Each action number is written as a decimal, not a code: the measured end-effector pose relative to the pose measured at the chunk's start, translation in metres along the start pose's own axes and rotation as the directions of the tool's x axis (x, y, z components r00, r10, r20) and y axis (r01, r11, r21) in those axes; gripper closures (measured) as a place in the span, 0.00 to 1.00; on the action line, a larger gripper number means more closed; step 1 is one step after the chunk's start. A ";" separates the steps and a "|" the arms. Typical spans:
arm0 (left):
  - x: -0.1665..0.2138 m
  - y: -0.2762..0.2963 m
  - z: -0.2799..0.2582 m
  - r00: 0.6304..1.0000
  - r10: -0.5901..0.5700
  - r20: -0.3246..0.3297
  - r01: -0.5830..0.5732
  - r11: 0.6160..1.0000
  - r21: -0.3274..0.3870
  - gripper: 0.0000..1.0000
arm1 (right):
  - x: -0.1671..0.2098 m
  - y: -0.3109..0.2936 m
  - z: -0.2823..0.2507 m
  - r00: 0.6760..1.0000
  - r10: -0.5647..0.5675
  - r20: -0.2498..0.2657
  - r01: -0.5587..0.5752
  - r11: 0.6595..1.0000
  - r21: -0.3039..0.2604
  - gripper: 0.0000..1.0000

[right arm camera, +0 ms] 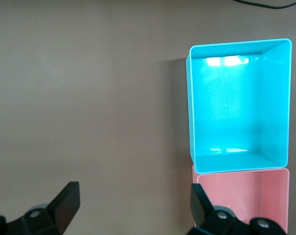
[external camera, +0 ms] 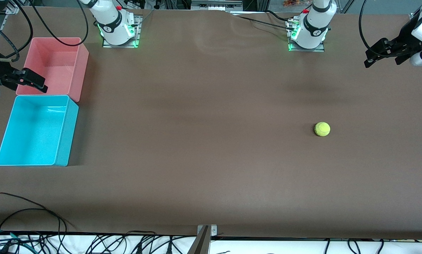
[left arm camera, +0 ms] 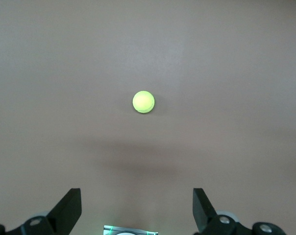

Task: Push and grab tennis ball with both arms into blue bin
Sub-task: 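Move the left gripper down toward the yellow tennis ball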

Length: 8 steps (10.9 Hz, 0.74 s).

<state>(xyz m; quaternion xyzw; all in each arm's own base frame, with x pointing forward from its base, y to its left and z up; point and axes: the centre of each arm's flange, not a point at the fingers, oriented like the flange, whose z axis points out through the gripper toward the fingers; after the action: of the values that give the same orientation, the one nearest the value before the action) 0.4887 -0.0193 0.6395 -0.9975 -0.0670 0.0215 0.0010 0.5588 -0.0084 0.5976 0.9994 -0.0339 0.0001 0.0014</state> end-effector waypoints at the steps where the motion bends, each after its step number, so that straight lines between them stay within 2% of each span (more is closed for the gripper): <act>1: 0.004 0.000 0.008 1.000 -0.002 -0.003 0.002 1.000 -0.001 0.00 | 0.000 0.000 0.000 1.000 0.000 0.001 0.000 1.000 0.000 0.00; 8: 0.029 -0.001 0.070 0.998 -0.011 0.056 0.011 1.000 0.008 0.00 | 0.000 -0.001 0.000 1.000 -0.001 0.003 0.001 1.000 0.000 0.00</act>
<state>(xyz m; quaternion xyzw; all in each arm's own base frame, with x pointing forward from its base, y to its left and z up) 0.5145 -0.0146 0.5682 -0.9961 -0.0723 0.0496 0.0031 0.5585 -0.0076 0.5975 0.9994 -0.0332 -0.0016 0.0014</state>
